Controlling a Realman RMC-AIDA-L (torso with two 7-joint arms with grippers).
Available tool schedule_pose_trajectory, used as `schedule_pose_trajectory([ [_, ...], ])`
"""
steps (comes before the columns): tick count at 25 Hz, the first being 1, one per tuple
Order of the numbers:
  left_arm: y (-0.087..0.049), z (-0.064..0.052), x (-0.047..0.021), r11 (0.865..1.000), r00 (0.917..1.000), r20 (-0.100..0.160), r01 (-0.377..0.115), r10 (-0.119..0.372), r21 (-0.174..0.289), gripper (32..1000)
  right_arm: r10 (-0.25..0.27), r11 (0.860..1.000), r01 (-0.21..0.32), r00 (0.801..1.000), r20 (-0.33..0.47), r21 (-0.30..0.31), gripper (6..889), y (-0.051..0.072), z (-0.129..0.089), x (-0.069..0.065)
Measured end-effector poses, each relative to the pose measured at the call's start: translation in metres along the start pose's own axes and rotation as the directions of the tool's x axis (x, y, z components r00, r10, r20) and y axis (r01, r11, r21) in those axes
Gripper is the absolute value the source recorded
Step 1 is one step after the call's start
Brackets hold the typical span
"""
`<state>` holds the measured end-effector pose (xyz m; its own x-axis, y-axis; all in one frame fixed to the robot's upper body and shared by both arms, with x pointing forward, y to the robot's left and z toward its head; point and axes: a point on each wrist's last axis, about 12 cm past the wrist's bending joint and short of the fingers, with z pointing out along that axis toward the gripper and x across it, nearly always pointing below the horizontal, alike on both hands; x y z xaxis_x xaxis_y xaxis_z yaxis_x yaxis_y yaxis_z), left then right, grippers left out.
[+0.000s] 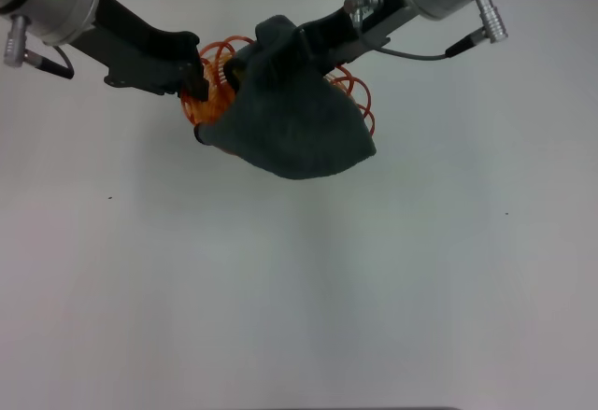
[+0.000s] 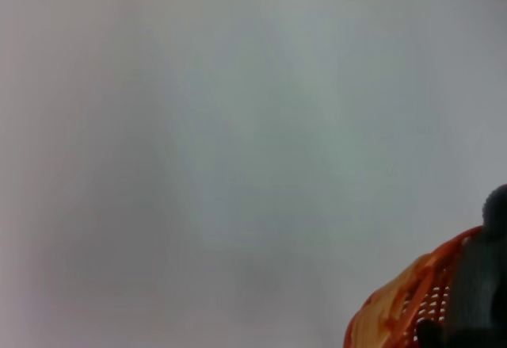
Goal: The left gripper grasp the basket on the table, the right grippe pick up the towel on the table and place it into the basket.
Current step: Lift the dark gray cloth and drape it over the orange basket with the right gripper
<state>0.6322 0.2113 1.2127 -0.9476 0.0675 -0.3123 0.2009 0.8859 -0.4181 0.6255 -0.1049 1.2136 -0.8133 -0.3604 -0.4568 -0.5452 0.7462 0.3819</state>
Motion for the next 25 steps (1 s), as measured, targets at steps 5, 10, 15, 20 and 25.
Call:
schedule_pose_trajectory([
  [5, 0.002, -0.002, -0.0002, 1.000, 0.9999, 0.007, 0.015, -0.015, 0.008, 94, 0.003, 1.000, -0.003, 1.000, 0.011, 0.002, 739, 0.004, -0.005, -0.002],
  [10, 0.003, -0.002, 0.0001, 1.000, 0.9998, 0.008, 0.018, -0.018, 0.009, 94, 0.017, 1.000, -0.017, 1.000, 0.000, 0.000, 855, 0.004, -0.006, -0.001],
  [15, 0.004, -0.002, 0.0004, 1.000, 0.9998, 0.008, 0.021, -0.021, 0.009, 94, 0.029, 1.000, -0.029, 1.000, -0.005, -0.004, 866, 0.004, -0.007, 0.000],
  [20, 0.005, -0.002, 0.0013, 1.000, 0.9997, 0.007, 0.025, -0.025, 0.009, 94, 0.039, 0.999, -0.039, 0.999, -0.006, -0.008, 866, 0.003, -0.009, 0.000],
  [25, 0.007, -0.002, 0.0018, 0.999, 0.9995, 0.008, 0.030, -0.030, 0.010, 94, 0.052, 0.998, -0.052, 0.999, 0.006, -0.019, 866, 0.004, -0.020, -0.002],
])
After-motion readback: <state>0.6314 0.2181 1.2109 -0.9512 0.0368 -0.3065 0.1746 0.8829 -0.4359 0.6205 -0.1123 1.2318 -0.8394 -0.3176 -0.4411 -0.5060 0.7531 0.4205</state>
